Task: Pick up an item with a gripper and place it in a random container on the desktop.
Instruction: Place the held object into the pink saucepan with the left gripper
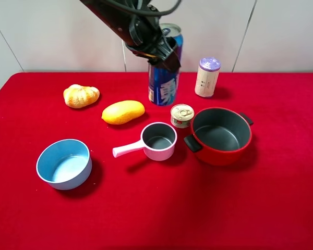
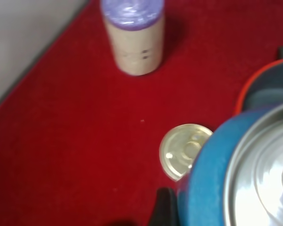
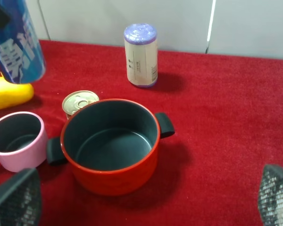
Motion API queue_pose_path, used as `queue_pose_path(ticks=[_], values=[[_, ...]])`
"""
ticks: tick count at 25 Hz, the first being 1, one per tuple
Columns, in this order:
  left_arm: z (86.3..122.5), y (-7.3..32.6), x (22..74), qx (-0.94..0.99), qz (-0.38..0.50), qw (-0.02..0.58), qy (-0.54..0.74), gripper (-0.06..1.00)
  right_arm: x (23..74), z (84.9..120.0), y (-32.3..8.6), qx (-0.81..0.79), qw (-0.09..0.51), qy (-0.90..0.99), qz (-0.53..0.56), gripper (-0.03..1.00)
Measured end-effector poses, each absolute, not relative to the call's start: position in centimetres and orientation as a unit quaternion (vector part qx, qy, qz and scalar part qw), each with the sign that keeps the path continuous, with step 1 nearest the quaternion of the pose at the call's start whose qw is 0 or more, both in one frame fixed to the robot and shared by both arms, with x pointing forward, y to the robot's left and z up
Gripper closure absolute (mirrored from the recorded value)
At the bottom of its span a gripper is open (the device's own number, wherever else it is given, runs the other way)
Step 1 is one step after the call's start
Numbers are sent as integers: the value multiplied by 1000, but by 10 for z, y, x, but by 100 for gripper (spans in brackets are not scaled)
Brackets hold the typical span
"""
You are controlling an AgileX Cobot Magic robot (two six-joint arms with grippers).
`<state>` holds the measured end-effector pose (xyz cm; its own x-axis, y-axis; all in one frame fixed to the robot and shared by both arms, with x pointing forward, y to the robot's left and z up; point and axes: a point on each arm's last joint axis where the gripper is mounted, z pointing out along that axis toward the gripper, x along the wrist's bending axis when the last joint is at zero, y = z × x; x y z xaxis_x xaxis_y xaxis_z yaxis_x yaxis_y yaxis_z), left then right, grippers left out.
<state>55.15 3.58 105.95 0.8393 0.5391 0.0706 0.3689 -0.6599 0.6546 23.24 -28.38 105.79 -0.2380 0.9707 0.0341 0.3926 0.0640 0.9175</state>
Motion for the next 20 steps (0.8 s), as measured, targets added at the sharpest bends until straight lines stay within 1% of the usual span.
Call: queue_pose_path(ticks=[7, 16, 20], values=[[1052, 17, 529, 917, 102, 316, 223, 29, 232, 1058, -284, 523, 328, 652, 441, 27], [1024, 23, 518, 929, 72, 280, 231, 29, 232, 1058, -284, 523, 328, 652, 441, 27], [1014, 25, 517, 928, 77, 280, 235, 29, 232, 1058, -284, 523, 328, 652, 441, 27]])
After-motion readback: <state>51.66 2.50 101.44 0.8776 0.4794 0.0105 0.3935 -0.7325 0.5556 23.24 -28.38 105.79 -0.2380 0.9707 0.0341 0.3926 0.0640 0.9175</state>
